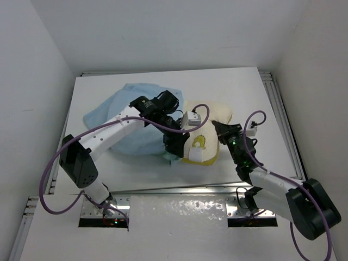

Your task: Put the pillow into the pillowcase

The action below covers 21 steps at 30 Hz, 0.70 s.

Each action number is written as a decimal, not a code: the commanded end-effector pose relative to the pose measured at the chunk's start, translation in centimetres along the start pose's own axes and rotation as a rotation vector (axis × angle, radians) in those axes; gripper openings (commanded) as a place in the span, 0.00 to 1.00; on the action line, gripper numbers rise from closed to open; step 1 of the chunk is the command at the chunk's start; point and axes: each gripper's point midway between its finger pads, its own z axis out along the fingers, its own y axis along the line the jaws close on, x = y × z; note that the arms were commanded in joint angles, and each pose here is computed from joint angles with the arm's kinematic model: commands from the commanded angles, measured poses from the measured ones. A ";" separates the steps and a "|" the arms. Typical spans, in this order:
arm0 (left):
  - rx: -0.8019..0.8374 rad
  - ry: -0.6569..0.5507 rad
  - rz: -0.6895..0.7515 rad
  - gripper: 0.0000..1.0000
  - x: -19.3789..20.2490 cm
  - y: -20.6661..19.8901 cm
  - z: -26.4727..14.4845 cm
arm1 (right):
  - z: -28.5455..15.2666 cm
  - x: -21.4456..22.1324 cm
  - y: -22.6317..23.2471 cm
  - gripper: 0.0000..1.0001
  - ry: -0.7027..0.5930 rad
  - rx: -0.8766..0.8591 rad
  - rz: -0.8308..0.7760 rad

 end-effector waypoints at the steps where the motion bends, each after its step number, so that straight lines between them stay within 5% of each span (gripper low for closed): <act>1: 0.033 0.004 0.130 0.58 0.1 -1.4 -0.2 | -0.1 0.7 -0.8 0.00 0.050 0.060 -0.188; 2: 0.041 0.027 0.200 0.83 0.5 -1.5 -0.6 | -0.3 1.2 -1.5 0.00 0.080 0.077 -0.212; 4: 0.097 0.115 0.205 0.84 2.4 -3.1 -1.7 | -1.2 1.9 -3.6 0.00 0.115 0.119 -0.243; 7: -0.047 0.097 0.236 0.85 0.3 -1.6 -3.4 | -2.2 3.1 -5.6 0.00 0.179 0.140 -0.281; 11: -0.607 -0.097 0.118 0.85 -5.6 8.4 -5.4 | -2.8 4.7 -7.0 0.00 0.279 0.173 -0.342; 13: -0.933 -0.065 0.013 0.82 -5.0 14.8 -7.5 | -3.0 5.3 -7.2 0.00 0.319 0.164 -0.367; 15: -1.105 -0.061 -0.023 0.80 -5.9 19.6 -8.0 | -3.4 6.1 -7.3 0.00 0.371 0.152 -0.380; 21: -1.265 -0.075 -0.163 0.79 -7.2 28.7 -6.2 | -4.6 6.1 -7.7 0.00 0.378 0.138 -0.378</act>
